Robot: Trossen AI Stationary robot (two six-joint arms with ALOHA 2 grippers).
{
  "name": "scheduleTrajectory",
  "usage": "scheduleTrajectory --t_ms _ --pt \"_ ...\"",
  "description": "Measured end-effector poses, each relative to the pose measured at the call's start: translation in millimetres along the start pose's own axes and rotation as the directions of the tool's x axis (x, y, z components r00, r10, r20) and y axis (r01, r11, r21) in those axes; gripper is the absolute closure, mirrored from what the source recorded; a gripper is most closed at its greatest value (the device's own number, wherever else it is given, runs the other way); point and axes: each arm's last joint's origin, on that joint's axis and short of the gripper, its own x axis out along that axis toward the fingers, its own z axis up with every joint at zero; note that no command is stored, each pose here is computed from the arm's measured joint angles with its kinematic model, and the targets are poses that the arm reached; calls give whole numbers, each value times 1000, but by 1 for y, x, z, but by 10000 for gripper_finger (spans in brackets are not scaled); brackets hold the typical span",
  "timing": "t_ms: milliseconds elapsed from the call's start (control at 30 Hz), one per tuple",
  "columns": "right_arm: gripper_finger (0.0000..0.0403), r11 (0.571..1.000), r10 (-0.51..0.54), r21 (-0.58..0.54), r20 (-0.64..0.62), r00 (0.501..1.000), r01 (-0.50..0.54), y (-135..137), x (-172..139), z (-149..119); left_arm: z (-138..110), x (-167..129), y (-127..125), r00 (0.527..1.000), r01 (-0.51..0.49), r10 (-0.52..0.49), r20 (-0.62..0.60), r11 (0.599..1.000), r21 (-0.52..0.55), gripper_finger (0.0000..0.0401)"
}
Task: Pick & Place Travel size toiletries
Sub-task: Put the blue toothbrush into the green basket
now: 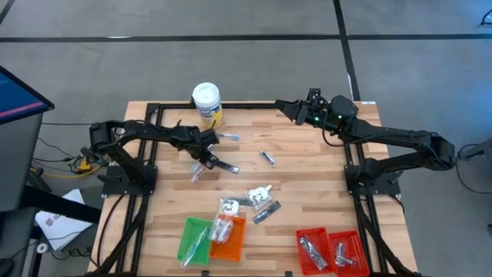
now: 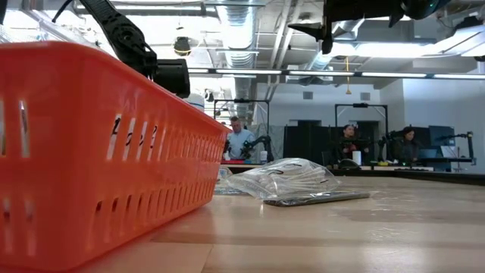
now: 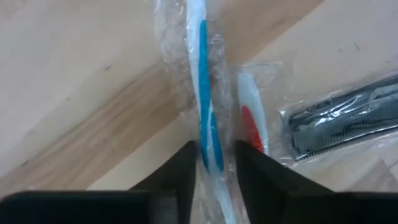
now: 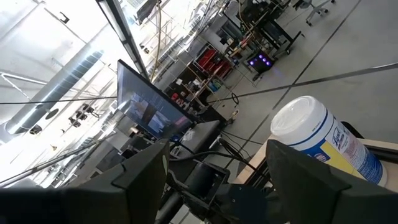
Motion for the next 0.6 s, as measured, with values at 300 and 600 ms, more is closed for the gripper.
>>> scheduleTrajectory --t_ms 300,600 --pt "143 1000 0 0 0 1000 0 0 0 0 3 -18 5 996 63 -61 66 998 -23 379" --pt "143 1000 3 0 3 1000 -3 0 0 0 0 -67 12 958 171 -161 236 985 -24 387"
